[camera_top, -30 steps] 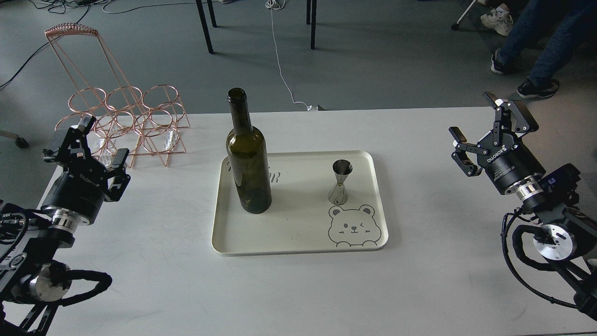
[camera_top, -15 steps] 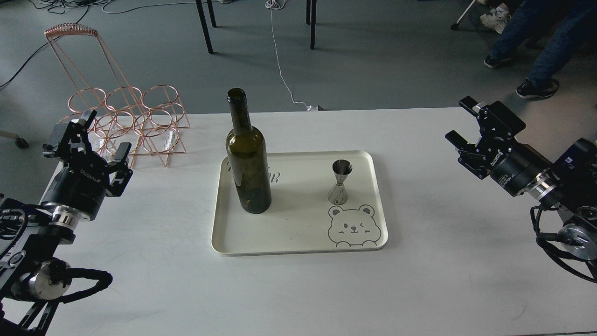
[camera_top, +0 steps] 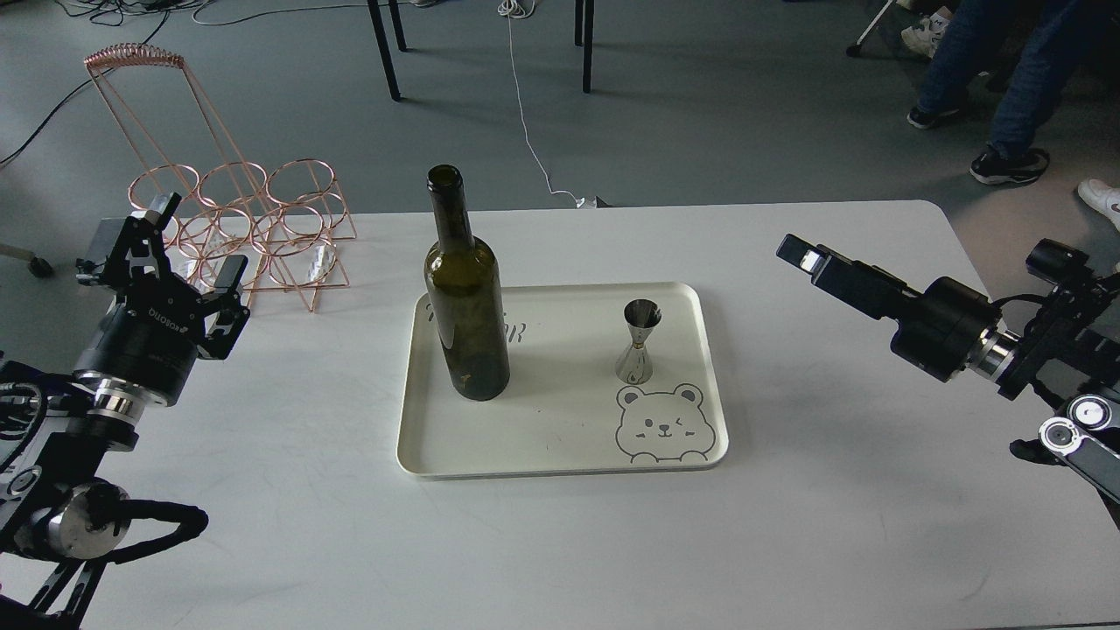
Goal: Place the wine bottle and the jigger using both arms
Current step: 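Reach the right gripper to the metal jigger and grasp it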
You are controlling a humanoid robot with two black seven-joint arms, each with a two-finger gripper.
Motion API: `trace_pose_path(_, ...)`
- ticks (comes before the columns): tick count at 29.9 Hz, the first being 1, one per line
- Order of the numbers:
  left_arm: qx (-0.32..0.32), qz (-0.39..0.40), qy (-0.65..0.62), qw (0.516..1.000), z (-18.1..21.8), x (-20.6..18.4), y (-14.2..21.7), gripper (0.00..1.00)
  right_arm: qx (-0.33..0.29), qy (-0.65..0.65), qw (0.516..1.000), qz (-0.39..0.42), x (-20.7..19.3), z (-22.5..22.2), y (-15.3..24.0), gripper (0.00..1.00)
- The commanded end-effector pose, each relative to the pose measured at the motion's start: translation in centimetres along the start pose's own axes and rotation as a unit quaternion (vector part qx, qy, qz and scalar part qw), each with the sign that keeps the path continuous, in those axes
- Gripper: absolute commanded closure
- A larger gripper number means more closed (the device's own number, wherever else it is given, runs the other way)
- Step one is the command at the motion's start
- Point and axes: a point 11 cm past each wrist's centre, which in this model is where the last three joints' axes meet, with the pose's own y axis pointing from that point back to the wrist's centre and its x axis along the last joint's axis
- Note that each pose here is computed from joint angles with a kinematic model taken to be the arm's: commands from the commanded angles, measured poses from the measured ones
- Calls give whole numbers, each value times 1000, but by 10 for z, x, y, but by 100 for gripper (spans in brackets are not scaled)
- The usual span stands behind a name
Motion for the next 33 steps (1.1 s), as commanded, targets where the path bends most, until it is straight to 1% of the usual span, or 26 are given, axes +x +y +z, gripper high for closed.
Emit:
trace_pose_path(1, -2, -2, 0, 1000, 2, -1, 0, 1, 10, 108, 993, -41, -25, -1, -2, 1)
trace_pose_path(4, -4, -3, 0, 1000, 3, -1, -1, 1, 26, 165, 984, -67, -50, -3, -5, 1)
trace_pose_path(6, -6, -2, -1, 1000, 4, -1, -1, 1, 46, 198, 976, -78, -67, -9, -15, 1)
trace_pose_path(8, -6, -2, -1, 1000, 4, -1, -1, 1, 54, 229, 969, -82, -77, -9, -21, 1)
trace_pose_path(14, -7, -3, -1, 1000, 5, -1, -2, 1, 57, 224, 972, -43, -87, -10, -46, 1)
trace_pose_path(19, -8, -3, -1, 1000, 6, -1, -3, 1, 39, 215, 975, -46, -97, 2, -65, 1)
trace_pose_path(25, -14, 2, -3, 1000, 10, 2, -3, 1, 50, 222, 972, -50, -116, -2, -88, 2)
trace_pose_path(31, -18, 4, -3, 1000, 12, 3, -3, 1, 51, 228, 971, -55, -117, -4, -110, 3)
trace_pose_path(33, -20, 4, -3, 1000, 13, 3, -4, 1, 49, 230, 970, -60, -120, -4, -115, 5)
